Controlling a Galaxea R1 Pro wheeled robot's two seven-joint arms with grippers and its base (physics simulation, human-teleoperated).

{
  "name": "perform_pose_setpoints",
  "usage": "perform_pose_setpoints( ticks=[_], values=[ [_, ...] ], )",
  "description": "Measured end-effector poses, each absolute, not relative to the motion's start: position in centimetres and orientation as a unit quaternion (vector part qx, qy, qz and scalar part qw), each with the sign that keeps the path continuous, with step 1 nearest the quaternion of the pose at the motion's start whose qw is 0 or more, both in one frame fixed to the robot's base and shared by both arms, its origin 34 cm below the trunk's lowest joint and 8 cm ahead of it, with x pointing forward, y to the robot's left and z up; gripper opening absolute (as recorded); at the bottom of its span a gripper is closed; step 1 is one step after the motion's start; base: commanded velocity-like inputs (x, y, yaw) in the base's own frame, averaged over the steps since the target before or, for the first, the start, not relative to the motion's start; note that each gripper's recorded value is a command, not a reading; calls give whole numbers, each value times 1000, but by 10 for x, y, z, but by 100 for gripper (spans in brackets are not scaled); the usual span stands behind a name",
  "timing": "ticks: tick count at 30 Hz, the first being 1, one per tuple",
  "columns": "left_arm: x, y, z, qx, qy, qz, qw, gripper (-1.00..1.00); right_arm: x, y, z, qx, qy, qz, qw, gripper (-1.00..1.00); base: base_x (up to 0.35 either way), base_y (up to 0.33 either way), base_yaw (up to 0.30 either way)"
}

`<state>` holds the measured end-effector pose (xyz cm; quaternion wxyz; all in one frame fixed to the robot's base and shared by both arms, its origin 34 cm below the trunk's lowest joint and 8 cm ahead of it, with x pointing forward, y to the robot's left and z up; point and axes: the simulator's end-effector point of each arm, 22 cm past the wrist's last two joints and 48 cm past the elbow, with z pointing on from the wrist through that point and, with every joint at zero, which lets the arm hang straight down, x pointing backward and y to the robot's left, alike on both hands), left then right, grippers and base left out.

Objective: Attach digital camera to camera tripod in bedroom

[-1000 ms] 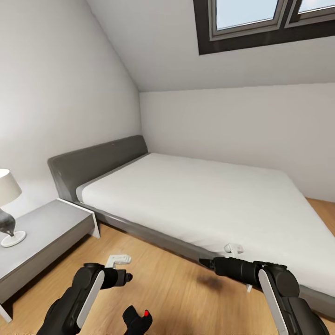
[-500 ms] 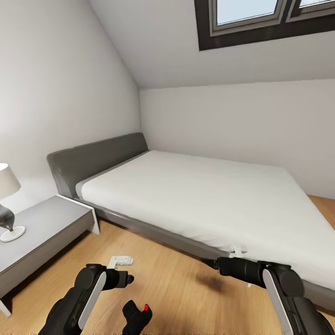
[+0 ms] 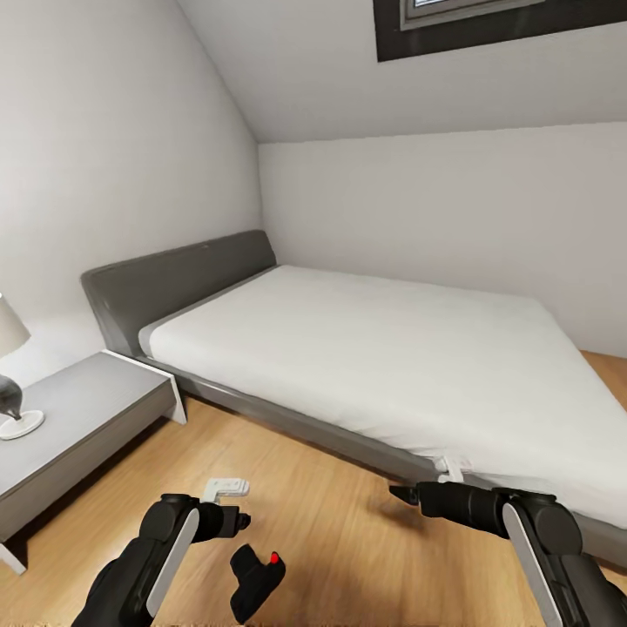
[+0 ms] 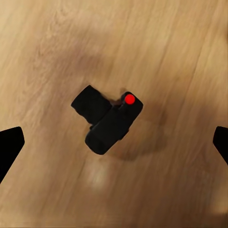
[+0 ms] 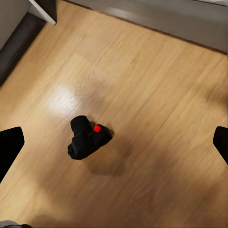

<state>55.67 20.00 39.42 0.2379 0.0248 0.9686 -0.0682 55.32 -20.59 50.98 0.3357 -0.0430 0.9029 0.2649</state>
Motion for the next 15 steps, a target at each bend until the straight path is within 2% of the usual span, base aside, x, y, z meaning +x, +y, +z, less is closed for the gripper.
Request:
perform_pose_setpoints(
  ticks=[15],
  values=[
    [549, 200, 364, 23, 975, -69, 209, 100, 552, -204, 481, -37, 911, 271, 308, 100, 0, 0, 0]
  ],
)
